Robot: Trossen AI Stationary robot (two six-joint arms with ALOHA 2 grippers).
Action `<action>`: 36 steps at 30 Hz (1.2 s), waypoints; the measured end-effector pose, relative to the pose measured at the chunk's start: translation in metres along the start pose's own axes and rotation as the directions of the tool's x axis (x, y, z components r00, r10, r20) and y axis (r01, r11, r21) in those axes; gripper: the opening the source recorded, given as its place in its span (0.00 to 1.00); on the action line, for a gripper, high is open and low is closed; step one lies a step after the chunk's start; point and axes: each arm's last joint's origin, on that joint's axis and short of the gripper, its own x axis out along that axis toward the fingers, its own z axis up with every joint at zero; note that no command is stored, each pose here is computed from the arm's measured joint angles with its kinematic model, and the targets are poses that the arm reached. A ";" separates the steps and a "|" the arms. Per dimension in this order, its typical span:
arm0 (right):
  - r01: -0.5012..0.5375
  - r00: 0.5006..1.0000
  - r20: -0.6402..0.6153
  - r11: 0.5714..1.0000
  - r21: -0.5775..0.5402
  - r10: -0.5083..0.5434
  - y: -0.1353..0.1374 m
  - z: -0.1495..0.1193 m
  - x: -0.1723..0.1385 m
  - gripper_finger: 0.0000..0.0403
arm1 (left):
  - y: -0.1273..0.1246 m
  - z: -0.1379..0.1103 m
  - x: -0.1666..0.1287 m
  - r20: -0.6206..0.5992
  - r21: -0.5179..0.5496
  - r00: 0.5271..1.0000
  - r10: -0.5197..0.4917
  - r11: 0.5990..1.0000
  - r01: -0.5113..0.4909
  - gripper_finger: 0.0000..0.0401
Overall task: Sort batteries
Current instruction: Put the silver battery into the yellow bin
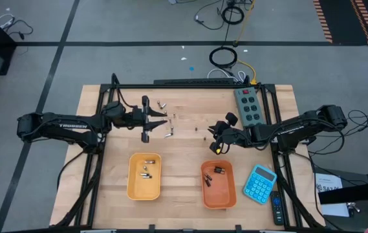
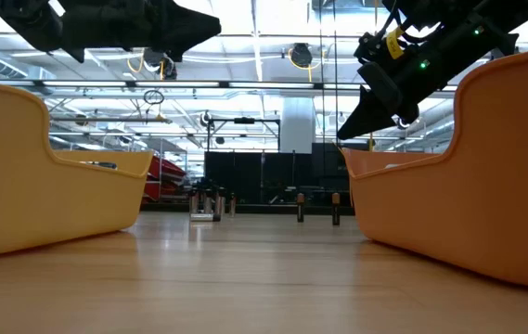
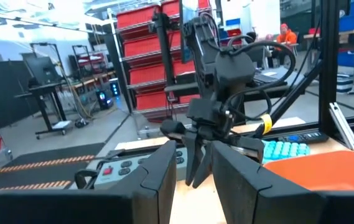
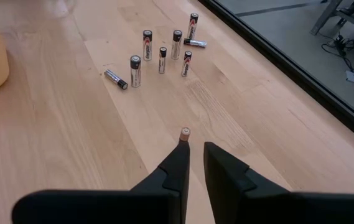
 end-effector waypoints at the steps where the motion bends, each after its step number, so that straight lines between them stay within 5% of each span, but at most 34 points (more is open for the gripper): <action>1: 0.000 1.000 0.000 1.000 0.000 0.000 0.000 0.000 0.000 0.10 | 0.000 0.000 0.000 0.000 0.000 1.000 0.000 1.000 0.000 0.28; 21: 0.000 1.000 0.000 1.000 0.000 0.000 0.000 0.000 0.000 0.10 | -0.001 -0.006 0.000 -0.062 -0.018 0.998 -0.012 1.000 0.011 0.28; 30: 0.000 1.000 0.000 1.000 0.000 0.000 0.000 0.000 0.000 0.10 | -0.002 -0.009 0.000 -0.094 -0.178 0.995 -0.019 0.984 0.002 0.28; 36: 0.000 1.000 0.000 1.000 0.000 0.000 0.000 0.000 0.000 0.10 | -0.002 -0.011 -0.001 -0.110 -0.185 0.994 -0.024 0.983 0.003 0.28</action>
